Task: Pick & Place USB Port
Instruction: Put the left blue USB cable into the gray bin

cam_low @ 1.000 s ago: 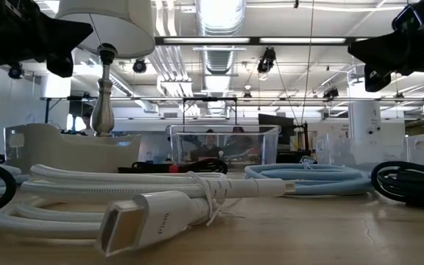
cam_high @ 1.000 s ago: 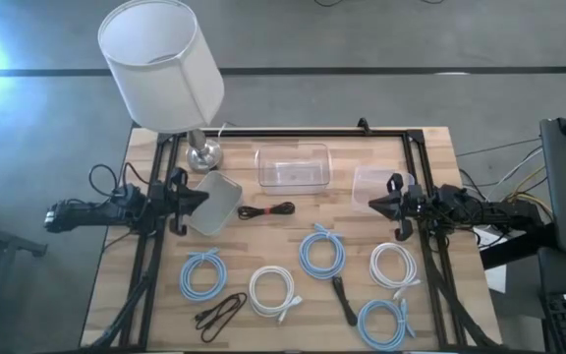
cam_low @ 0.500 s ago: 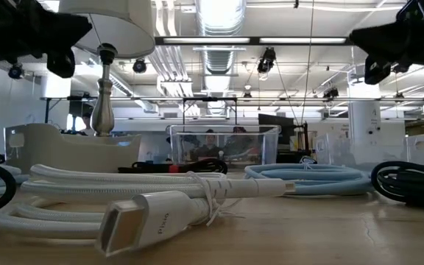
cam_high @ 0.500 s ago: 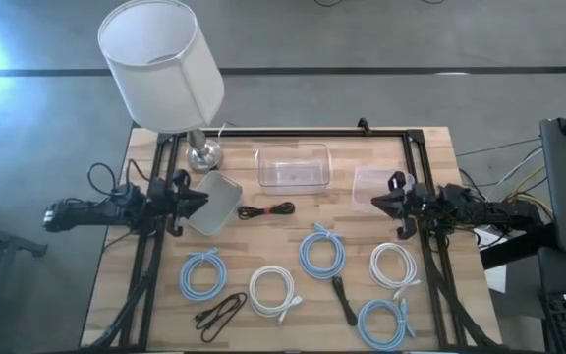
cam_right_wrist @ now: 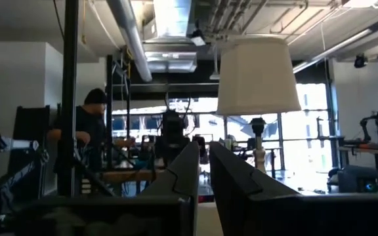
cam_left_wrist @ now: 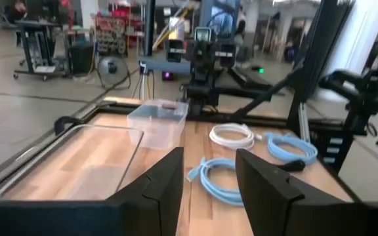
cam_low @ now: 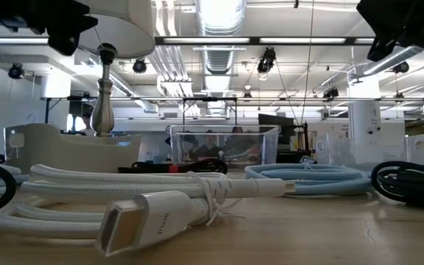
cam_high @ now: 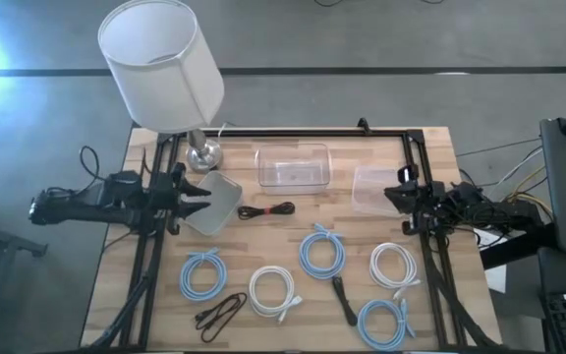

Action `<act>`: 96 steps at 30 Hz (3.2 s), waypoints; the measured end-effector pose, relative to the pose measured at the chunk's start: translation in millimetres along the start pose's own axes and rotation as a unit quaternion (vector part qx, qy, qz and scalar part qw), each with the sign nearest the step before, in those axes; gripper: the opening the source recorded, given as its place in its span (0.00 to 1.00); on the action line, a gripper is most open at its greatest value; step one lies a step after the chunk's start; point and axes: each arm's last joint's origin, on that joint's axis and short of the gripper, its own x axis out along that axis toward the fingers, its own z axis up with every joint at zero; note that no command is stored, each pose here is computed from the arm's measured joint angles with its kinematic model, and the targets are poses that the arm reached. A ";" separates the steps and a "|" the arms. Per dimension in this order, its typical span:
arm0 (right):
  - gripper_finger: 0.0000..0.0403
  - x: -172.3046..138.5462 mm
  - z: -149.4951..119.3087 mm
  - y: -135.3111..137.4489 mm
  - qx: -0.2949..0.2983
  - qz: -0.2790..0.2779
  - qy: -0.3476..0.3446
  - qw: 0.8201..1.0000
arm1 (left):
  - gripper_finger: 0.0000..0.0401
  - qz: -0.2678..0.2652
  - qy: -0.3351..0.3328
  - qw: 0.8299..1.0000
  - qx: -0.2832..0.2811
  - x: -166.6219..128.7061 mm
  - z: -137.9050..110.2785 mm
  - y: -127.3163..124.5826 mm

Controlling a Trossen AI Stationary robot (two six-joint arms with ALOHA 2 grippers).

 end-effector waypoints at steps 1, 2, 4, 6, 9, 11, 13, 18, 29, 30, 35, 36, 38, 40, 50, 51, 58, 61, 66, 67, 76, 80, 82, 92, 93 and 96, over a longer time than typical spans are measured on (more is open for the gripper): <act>0.11 0.4 -0.6 0.0 -0.001 0.000 0.003 1.000 | 0.35 0.001 0.008 1.000 0.002 0.0 4.9 -0.4; 0.13 0.9 -1.0 0.0 -0.001 -0.001 0.005 1.000 | 0.35 0.001 0.016 1.000 0.004 0.3 9.1 -0.8; 0.17 3.6 1.8 0.2 0.000 -0.001 0.010 1.000 | 0.36 0.001 0.032 0.999 0.009 0.4 16.3 -1.4; 0.21 8.2 8.2 0.7 -0.003 -0.001 0.013 1.000 | 0.35 0.002 0.047 0.999 0.011 0.7 21.9 -1.9; 0.29 19.1 22.4 1.9 -0.016 0.000 0.018 1.000 | 0.35 0.003 0.074 0.997 0.007 4.2 22.8 -2.3; 0.34 29.0 32.3 2.8 -0.024 0.000 0.029 0.999 | 0.35 -0.002 0.090 0.996 0.001 7.8 20.7 -2.9; 0.38 40.0 39.3 3.6 -0.032 0.000 0.053 0.998 | 0.35 -0.005 0.108 0.994 -0.004 11.3 17.4 -3.7; 0.46 68.9 44.0 5.4 -0.038 0.000 0.134 0.990 | 0.35 -0.021 0.155 0.987 -0.026 20.1 9.1 -8.1; 0.48 121.7 20.8 7.5 -0.052 0.001 0.238 0.970 | 0.35 -0.085 0.290 0.949 -0.091 37.0 -16.2 -37.2; 0.48 125.2 18.2 7.6 -0.055 0.002 0.245 0.968 | 0.35 -0.087 0.306 0.943 -0.099 38.1 -19.3 -40.6; 0.48 138.1 5.7 7.8 -0.060 0.003 0.274 0.960 | 0.35 -0.090 0.370 0.913 -0.142 40.8 -31.9 -58.4; 0.48 140.4 3.5 7.9 -0.061 0.004 0.278 0.958 | 0.35 -0.083 0.390 0.905 -0.151 40.5 -35.6 -60.8; 0.48 142.9 -1.0 7.9 -0.063 0.004 0.288 0.956 | 0.35 -0.064 0.425 0.887 -0.171 40.1 -43.3 -65.0; 0.48 146.5 -3.8 8.0 -0.064 0.005 0.293 0.954 | 0.35 -0.045 0.452 0.870 -0.190 38.0 -48.5 -68.4; 0.48 152.5 -12.8 8.0 -0.064 0.005 0.311 0.948 | 0.29 0.078 0.554 0.779 -0.283 31.4 -71.3 -80.2; 0.48 152.6 -13.3 8.0 -0.064 0.005 0.312 0.948 | 0.29 0.094 0.561 0.771 -0.288 30.4 -73.4 -80.4; 0.48 152.8 -14.6 8.0 -0.075 0.008 0.314 0.946 | 0.32 0.167 0.590 0.735 -0.291 31.8 -86.0 -80.9; 0.48 152.7 -14.5 8.0 -0.075 0.008 0.314 0.947 | 0.36 0.174 0.591 0.730 -0.296 35.4 -89.3 -83.0; 0.48 152.6 -14.6 8.0 -0.075 0.008 0.314 0.946 | 0.40 0.185 0.601 0.722 -0.289 40.3 -96.3 -85.4; 0.48 152.6 -14.6 8.0 -0.075 0.008 0.314 0.946 | 0.41 0.189 0.603 0.720 -0.286 41.2 -97.9 -85.8; 0.48 152.5 -14.6 8.0 -0.075 0.008 0.314 0.946 | 0.40 0.208 0.623 0.708 -0.260 51.5 -113.8 -90.6; 0.48 152.4 -14.7 8.0 -0.075 0.009 0.314 0.946 | 0.32 0.194 0.631 0.712 -0.238 55.6 -120.0 -92.6; 0.48 152.4 -14.7 8.0 -0.075 0.009 0.314 0.946 | 0.24 0.186 0.634 0.714 -0.232 56.9 -121.7 -93.4; 0.48 152.3 -14.7 8.0 -0.075 0.009 0.314 0.946 | 0.08 0.157 0.620 0.729 -0.243 61.4 -105.1 -100.0; 0.48 152.3 -14.7 8.0 -0.075 0.009 0.314 0.946 | 0.08 0.155 0.617 0.732 -0.243 63.1 -99.7 -101.9; 0.48 152.3 -14.6 7.9 -0.075 0.008 0.314 0.946 | 0.08 0.132 0.598 0.758 -0.226 70.8 -78.8 -111.0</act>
